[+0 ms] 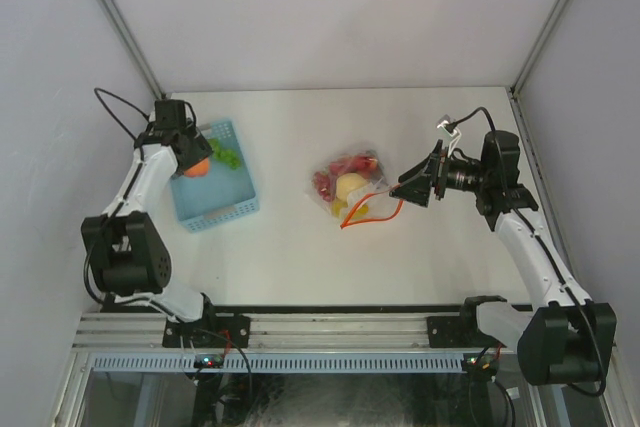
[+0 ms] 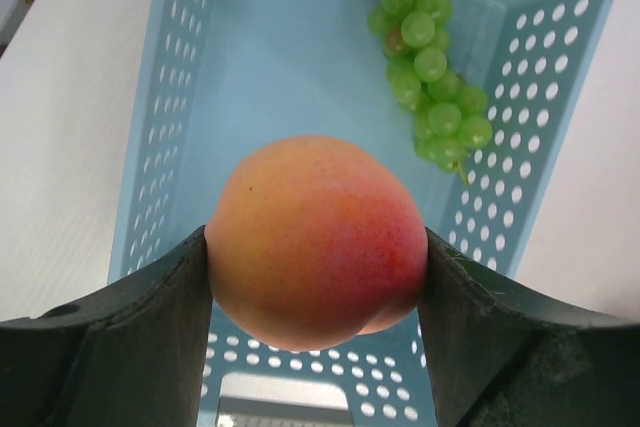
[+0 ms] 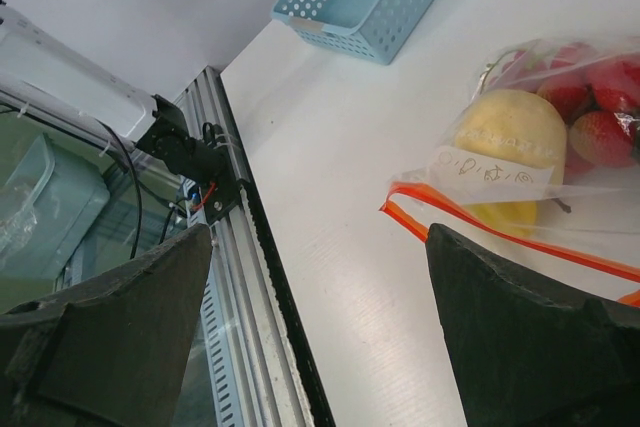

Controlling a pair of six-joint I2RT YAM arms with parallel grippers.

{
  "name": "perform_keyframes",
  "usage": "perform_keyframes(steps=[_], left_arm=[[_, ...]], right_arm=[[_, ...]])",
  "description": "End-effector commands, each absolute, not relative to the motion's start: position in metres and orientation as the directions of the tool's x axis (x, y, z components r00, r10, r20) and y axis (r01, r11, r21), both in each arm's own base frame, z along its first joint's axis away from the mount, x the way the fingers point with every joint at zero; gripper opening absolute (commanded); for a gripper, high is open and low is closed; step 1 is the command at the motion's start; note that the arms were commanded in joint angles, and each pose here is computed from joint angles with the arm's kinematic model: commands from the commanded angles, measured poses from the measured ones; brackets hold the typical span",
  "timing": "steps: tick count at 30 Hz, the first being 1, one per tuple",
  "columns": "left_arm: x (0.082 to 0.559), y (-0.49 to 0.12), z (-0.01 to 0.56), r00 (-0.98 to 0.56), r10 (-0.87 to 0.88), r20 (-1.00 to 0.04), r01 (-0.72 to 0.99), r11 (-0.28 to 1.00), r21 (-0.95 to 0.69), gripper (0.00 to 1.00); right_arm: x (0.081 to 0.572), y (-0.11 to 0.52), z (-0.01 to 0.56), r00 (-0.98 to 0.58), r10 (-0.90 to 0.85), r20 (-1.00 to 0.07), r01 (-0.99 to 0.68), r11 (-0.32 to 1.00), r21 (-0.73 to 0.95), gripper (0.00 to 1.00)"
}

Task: Open the zip-top bag and remove the fake food
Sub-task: Place the fake fruit in the bin.

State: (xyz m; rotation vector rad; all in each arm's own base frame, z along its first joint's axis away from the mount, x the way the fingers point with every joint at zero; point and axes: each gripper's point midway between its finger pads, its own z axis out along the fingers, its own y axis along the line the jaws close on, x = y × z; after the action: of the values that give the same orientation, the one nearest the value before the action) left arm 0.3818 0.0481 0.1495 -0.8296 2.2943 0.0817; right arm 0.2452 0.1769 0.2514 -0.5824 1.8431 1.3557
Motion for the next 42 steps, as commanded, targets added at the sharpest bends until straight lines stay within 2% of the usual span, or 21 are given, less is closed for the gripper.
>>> perform_keyframes(steps=[1,18,42], left_arm=[[0.404,0.062,0.156,-0.587,-0.507,-0.631,-0.593,0.8,-0.091,0.05],[0.45,0.109,0.127,-0.681,-0.404,-0.611,-0.628,0.751,0.203,0.06],[0.477,0.128,0.092,-0.759,-0.319,-0.567,-0.573,0.741,0.35,0.09]], right_arm=[[0.254,0.176,0.268,-0.54,0.076,-0.838,-0.779,0.33,0.533,0.86],[0.259,0.176,0.268,-0.543,0.081,-0.836,-0.775,0.334,0.536,0.87],[0.271,0.177,0.27,-0.557,0.076,-0.827,-0.766,0.337,0.547,0.86]])
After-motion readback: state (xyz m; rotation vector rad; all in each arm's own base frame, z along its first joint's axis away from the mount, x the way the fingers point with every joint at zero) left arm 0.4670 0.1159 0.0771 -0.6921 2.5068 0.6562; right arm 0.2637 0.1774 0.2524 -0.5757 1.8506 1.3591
